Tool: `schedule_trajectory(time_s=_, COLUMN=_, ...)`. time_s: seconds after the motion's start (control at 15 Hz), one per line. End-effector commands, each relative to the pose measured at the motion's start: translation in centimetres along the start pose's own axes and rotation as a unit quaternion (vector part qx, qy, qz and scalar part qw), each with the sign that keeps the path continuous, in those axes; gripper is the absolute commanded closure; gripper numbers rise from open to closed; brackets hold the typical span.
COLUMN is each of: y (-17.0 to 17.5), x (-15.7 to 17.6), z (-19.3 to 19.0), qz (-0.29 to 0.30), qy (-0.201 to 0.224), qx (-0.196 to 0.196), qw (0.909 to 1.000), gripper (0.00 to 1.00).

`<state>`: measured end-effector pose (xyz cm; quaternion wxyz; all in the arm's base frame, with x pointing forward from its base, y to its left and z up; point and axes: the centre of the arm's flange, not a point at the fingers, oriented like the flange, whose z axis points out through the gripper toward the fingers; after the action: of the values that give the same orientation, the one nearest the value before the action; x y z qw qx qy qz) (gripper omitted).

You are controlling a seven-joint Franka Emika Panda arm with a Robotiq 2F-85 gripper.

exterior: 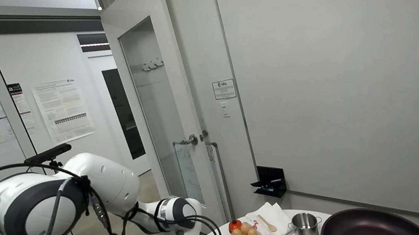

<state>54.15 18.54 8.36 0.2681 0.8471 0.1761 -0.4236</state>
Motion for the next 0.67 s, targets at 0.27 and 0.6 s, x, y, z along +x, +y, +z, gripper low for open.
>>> schedule_trajectory(time_s=0.27, y=4.1, x=-0.5, z=0.9, qz=0.028, qy=0.031, qx=0.073, qw=0.9965, gripper=0.95)
schedule_trajectory(time_s=0.6, y=5.9, x=-1.2, z=1.2, qz=0.080, qy=0.039, qx=0.065, qw=0.9939, gripper=0.95)
